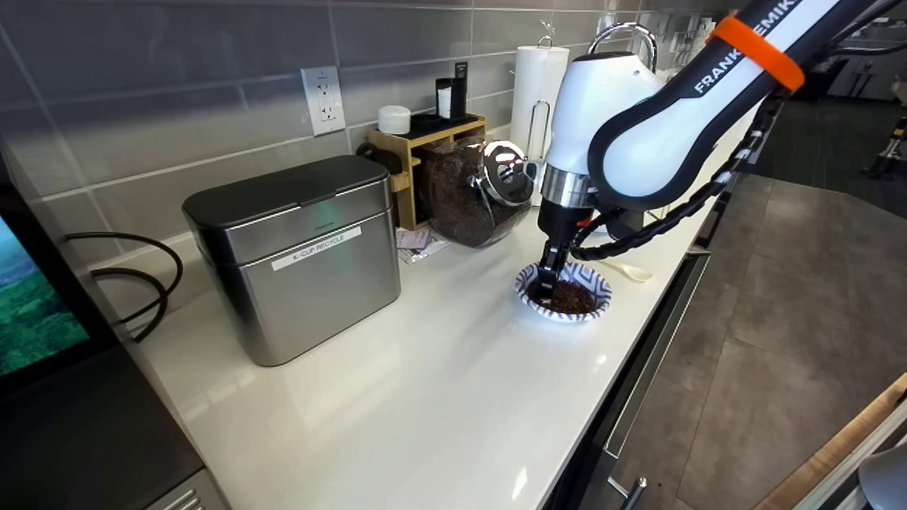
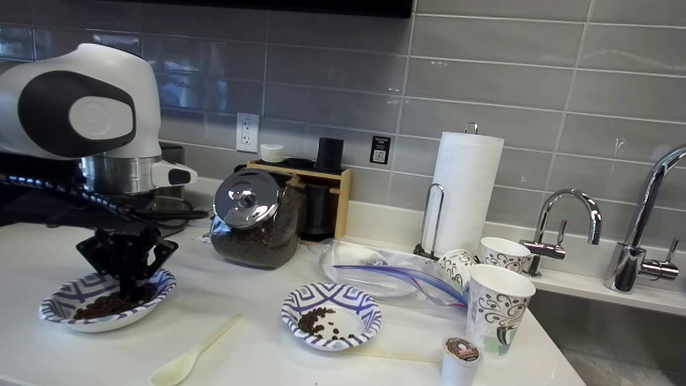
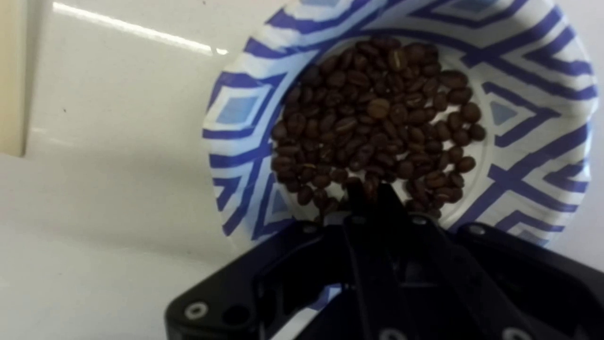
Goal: Place some contents from the bowl on the left onto the white spoon the use the spoon to place the contents into the bowl on the right.
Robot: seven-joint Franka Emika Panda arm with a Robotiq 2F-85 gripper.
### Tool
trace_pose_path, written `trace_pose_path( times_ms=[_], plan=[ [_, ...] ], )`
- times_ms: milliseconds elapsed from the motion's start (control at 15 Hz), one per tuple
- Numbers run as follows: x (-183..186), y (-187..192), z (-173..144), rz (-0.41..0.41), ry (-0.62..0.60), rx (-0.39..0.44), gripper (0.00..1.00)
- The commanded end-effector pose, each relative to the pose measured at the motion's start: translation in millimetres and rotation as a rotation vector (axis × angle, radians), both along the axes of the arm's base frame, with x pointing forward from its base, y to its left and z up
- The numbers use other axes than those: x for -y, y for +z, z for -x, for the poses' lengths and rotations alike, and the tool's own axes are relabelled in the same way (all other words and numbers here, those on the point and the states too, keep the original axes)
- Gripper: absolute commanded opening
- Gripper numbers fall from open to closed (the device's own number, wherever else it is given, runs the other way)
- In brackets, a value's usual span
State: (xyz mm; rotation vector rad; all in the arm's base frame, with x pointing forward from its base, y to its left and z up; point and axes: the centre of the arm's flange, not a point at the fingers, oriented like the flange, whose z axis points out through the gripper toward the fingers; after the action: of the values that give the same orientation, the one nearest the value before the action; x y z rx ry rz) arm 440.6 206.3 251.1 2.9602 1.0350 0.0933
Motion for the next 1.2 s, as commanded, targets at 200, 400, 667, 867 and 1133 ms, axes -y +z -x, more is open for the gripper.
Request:
trace_pose_path(
  times_ms=[200,400,667,867,1133],
  plan=[
    [9,14,3,-0.028,0.002,0.005,0.03],
    [17,27,3,-0.046,-0.003,0.006,0.03],
    [27,42,4,-0.073,0.001,-0.02,0.03],
    [36,53,8,-0.06,0.003,-0.06,0.03],
    [60,70,19,0.0,-0.04,-0.144,0.03]
  ],
)
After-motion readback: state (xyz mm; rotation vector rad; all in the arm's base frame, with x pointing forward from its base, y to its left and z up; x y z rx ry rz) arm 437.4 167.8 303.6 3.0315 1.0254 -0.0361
